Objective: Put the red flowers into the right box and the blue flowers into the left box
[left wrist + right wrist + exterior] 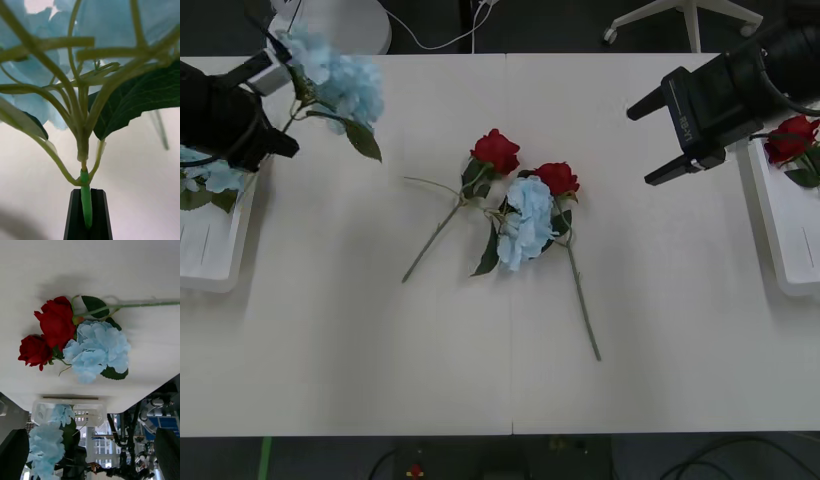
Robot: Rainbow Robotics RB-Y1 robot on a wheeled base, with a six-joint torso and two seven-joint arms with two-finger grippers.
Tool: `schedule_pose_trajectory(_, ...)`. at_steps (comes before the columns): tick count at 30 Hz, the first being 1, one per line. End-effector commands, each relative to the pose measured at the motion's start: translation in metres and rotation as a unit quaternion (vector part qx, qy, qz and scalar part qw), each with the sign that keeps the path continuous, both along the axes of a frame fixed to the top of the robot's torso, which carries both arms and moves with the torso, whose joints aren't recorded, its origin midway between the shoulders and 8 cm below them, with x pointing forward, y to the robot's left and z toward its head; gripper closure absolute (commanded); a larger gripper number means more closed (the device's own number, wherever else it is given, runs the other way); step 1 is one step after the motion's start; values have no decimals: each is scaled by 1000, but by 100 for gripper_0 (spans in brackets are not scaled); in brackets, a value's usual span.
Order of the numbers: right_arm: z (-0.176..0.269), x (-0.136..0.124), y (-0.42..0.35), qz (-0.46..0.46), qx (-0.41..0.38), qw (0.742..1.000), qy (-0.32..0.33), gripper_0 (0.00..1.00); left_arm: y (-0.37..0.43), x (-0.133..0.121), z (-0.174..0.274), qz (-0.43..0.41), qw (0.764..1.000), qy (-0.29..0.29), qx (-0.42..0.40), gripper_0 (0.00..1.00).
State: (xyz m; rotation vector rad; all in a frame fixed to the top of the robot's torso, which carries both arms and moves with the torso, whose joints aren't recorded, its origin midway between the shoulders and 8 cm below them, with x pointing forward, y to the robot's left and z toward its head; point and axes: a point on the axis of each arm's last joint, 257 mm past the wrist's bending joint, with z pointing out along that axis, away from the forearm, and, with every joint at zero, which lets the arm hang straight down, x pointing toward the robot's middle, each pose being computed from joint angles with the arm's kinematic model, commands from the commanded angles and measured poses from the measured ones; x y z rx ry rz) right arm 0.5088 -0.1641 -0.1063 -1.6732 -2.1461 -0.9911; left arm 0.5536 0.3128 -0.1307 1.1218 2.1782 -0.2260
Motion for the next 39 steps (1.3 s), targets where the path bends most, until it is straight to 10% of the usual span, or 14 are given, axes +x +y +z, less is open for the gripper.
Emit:
schedule_pose_trajectory(1,13,-7,42,-8,15,1000,18,4,93,27,41,120,992,-34,-22,100)
schedule_pose_trajectory(12,-9,-13,88,-23,-15,1000,3,4,256,12,94,337,937,-58,-71,100)
schedule_pose_trajectory(17,-27,-23,87,121,-80,985,-93,4,307,-20,71,425,903,-21,-55,100)
schedule_pose_trajectory(27,-67,11,36,434,-282,795,-317,4,329,-27,-3,506,862,13,-27,100)
schedule_pose_trajectory(36,-79,29,38,541,-342,671,-375,4,314,-8,-43,512,859,11,-4,100)
schedule_pose_trajectory(37,-81,31,38,549,-345,661,-377,4,317,-9,-47,513,858,7,-1,87)
schedule_pose_trajectory(39,-88,33,41,566,-351,642,-380,4,324,-10,-50,512,859,-4,8,30)
